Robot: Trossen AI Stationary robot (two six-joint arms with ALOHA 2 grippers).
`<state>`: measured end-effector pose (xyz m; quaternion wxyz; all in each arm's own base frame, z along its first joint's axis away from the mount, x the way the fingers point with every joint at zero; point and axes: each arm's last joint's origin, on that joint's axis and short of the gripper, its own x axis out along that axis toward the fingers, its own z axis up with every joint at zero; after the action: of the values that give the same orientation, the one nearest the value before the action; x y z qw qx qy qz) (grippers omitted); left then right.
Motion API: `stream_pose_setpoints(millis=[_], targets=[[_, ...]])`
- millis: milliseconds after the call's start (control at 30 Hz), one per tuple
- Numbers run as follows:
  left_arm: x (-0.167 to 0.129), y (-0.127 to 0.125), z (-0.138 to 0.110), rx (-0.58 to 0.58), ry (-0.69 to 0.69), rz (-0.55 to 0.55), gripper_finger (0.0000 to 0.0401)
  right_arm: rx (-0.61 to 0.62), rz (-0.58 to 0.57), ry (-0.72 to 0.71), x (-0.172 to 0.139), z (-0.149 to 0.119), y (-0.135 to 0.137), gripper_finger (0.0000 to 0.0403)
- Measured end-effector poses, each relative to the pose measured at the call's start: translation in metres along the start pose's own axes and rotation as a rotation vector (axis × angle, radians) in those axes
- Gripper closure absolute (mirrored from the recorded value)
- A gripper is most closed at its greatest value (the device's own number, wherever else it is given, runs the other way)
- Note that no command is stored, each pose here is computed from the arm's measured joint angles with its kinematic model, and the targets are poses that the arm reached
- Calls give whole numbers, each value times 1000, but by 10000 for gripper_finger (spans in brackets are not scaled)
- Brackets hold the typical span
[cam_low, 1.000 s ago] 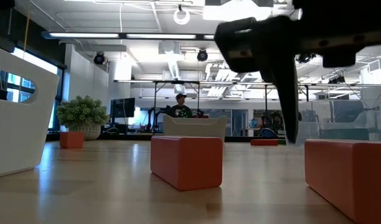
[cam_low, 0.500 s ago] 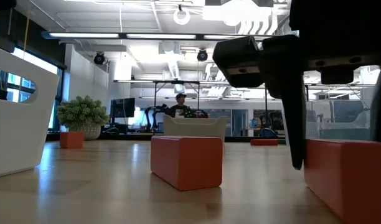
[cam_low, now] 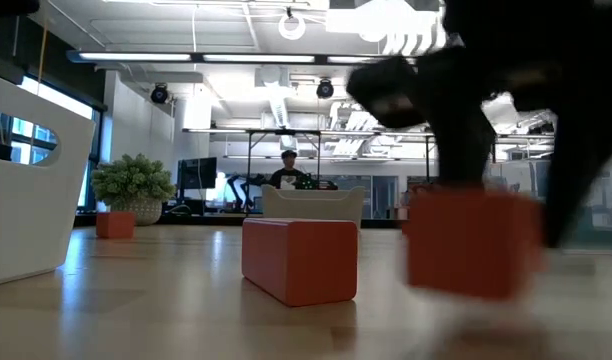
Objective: Sort & place blocks by color
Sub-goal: Put the orange wooden block into the gray bin
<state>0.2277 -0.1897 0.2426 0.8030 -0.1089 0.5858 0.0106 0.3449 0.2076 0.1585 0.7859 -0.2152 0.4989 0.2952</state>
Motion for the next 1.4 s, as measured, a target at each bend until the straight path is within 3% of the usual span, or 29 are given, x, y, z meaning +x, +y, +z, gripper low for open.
stream_pose_setpoints(millis=[300,667,1000,1400], targets=[[-38,18,9,-34,-191,-11,227,72,-153,-3,-31,28,-6,295],[-78,70,34,-192,-408,55,227,128,-342,52,-56,34,-38,295],[-93,114,50,-325,-435,61,221,189,-500,95,-72,26,-83,295],[-99,186,70,-470,-376,2,161,156,-579,141,-115,17,-146,295]])
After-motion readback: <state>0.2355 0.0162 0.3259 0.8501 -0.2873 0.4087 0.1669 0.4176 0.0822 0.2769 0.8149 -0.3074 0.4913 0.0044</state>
